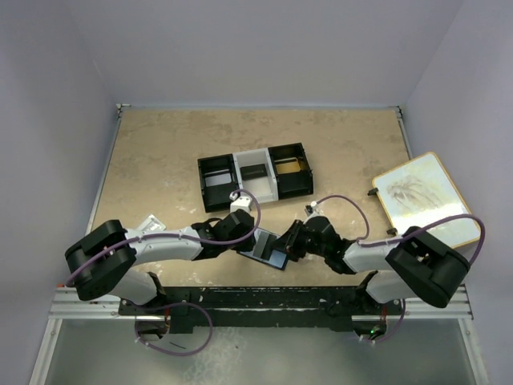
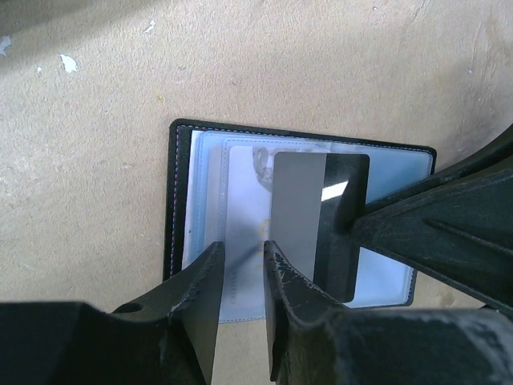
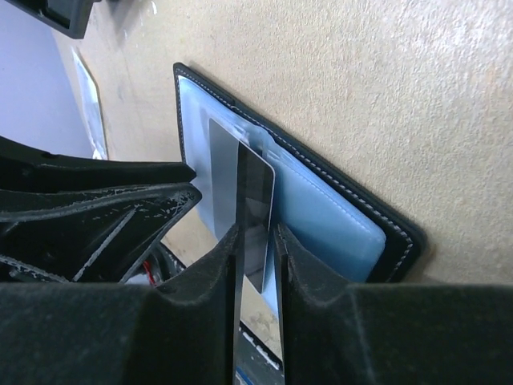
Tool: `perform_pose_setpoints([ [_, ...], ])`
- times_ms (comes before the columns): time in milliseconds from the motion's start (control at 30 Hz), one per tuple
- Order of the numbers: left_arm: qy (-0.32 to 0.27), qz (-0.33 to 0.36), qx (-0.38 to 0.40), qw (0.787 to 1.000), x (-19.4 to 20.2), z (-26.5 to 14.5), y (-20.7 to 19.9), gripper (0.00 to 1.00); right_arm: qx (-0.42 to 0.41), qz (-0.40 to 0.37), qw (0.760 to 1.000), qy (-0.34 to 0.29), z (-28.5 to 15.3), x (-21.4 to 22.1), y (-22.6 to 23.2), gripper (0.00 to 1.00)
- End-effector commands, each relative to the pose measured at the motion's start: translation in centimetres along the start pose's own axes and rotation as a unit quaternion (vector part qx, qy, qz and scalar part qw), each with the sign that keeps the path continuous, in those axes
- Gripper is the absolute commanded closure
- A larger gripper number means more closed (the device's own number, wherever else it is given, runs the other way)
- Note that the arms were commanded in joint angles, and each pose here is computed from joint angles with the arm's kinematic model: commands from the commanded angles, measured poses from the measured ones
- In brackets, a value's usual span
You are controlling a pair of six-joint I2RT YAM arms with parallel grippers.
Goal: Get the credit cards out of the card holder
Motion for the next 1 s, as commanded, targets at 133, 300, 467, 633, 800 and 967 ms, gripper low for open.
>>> perform_pose_setpoints([
  [133, 0.007, 0.005, 0.004, 1.000, 0.1, -0.3, -0.2, 0.78, -0.035, -0.001, 0.999, -0.002, 0.9, -0.1, 1.0, 0.68],
  [300, 0.005, 0.001, -0.013, 1.000, 0.4, -0.1, 0.5, 0.81, -0.038, 0.001, 0.999, -0.001, 1.4, -0.1, 0.9, 0.77],
  [467, -0.005, -0.002, -0.022, 1.000, 0.0, -0.4, 0.7, 0.82, -0.018, 0.003, 1.000, -0.018, 1.0, -0.5, 0.3, 0.88],
  [633, -0.025, -0.010, -0.027, 0.999, -0.8, -0.9, 0.8, 0.82, 0.000, 0.000, 1.000, -0.023, -0.3, -0.5, -0.2, 0.93],
  [800, -0.032, -0.014, -0.034, 0.999, -1.0, -0.8, 0.9, 0.82, 0.008, -0.001, 0.999, -0.037, -1.4, -0.6, -0.7, 0.93],
  [967, -0.052, -0.024, -0.026, 0.998, -2.0, -1.5, 0.5, 0.78, 0.002, -0.001, 1.000, -0.029, -1.3, -0.3, -0.8, 0.93],
])
Point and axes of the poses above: each gripper's point midway between its finger pads, its own z axis out along the fingers, its own y axis along the line the jaws close on, x = y × z, the point moved 4 cm from there along -z, back along the fingers, and after that the axes turned 1 degree about z, right-handed, at the moved point
